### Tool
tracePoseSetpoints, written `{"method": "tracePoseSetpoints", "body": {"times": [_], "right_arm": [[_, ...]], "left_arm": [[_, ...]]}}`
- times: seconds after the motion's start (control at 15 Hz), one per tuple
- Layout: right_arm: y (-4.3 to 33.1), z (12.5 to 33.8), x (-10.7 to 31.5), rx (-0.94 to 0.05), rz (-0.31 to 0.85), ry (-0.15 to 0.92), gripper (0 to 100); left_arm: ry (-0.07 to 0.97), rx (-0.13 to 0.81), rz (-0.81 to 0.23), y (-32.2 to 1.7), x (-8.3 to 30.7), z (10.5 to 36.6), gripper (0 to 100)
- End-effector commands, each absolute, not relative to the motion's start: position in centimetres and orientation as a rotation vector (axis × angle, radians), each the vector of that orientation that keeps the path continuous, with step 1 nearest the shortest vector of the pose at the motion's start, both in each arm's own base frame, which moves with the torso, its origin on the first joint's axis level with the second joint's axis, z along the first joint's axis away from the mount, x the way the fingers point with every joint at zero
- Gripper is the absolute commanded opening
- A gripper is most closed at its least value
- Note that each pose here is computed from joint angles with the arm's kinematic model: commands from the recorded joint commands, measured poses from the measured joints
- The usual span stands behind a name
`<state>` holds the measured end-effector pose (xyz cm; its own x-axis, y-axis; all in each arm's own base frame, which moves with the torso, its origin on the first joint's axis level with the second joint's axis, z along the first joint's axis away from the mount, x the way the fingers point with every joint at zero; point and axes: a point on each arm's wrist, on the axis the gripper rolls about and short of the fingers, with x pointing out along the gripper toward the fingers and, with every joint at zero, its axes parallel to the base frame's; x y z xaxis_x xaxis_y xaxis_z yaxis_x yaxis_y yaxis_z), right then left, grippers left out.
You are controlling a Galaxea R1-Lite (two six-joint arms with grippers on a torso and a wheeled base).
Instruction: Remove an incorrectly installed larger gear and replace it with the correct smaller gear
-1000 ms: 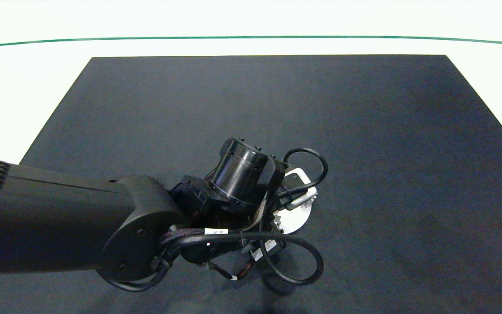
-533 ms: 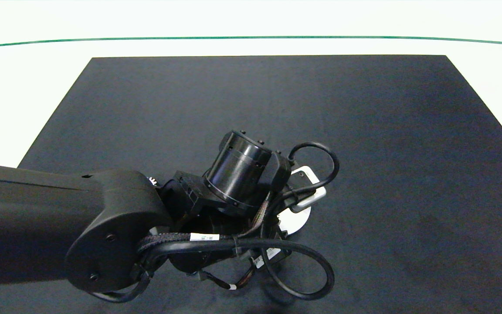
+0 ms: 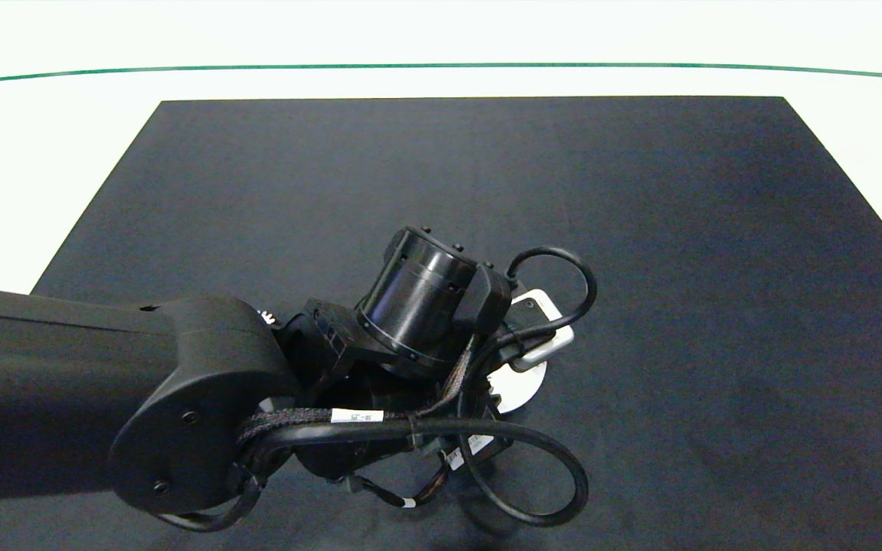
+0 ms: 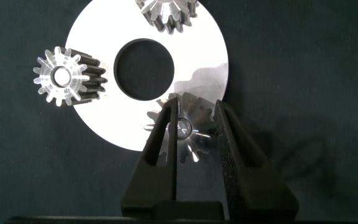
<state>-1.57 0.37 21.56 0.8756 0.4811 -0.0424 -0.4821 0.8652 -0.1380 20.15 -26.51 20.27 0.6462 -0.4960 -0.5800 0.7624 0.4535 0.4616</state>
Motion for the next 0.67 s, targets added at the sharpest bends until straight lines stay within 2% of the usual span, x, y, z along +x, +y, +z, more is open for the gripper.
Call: {"method": "tracePoseSetpoints", "body": {"times": [0.07,0.67], "right_arm": [[0.37,21.53,-1.6,-0.148,0.507,0.008,100],[0.36,21.47,-1.65,-0.148,0.507,0.008,100]], "left_arm": [[0.387,0.766,-0.798,-26.45,20.2,20.4,100],[0.448,0.779,-0.793,-26.21,20.33,19.83,100]]}}
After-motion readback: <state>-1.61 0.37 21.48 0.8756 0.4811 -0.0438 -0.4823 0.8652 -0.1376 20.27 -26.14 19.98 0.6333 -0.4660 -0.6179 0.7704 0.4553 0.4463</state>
